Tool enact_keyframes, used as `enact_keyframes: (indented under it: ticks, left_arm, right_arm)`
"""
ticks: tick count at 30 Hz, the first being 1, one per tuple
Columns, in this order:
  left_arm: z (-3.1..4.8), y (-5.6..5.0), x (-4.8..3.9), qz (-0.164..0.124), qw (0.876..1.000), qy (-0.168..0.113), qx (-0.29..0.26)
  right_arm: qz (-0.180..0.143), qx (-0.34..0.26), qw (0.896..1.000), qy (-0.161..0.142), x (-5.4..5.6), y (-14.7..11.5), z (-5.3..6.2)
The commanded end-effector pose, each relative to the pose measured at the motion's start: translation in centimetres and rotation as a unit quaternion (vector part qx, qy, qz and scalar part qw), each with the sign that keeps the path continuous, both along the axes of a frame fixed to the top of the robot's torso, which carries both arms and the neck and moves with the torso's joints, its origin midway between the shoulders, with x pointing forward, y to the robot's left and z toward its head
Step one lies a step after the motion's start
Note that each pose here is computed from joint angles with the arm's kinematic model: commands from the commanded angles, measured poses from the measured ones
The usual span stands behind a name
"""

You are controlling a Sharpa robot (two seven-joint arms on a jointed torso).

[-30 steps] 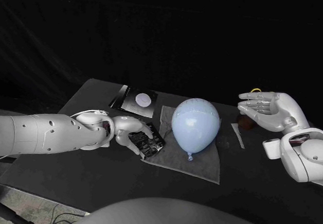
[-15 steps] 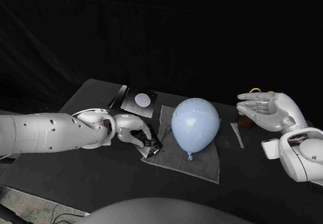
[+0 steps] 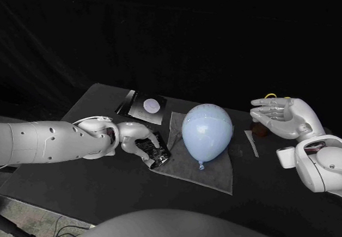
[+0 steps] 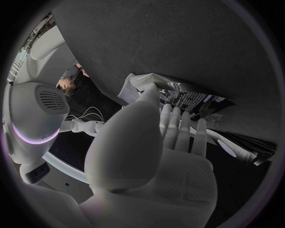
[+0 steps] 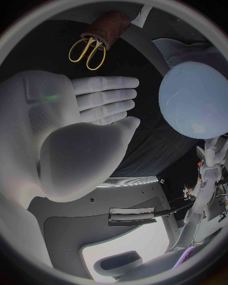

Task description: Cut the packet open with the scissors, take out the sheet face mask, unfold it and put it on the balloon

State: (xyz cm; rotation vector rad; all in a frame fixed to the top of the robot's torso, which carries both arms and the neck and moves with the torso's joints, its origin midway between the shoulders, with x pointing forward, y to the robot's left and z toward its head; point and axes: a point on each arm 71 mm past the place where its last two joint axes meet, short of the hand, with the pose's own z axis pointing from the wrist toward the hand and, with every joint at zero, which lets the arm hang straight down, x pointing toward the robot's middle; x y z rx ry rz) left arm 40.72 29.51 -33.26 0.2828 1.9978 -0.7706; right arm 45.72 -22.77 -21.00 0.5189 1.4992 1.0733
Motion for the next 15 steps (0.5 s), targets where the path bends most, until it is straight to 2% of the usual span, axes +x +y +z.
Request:
enact_keyframes:
  ticks: [1,7,15]
  left_arm:
    - [-0.24,0.2,-0.51,0.002,1.0,0.003,-0.015]
    - [0.78,0.6,-0.72,0.009,0.998,-0.035,-0.054]
    - [1.71,1.6,-1.37,0.015,0.997,-0.05,-0.061]
  right_arm:
    - [0.007,0.0,1.0,0.001,0.0,0.1,0.0]
    - [0.005,-0.001,1.0,0.001,0.1,0.0,-0.1]
    - [0.004,-0.002,1.0,0.002,0.2,0.0,-0.1]
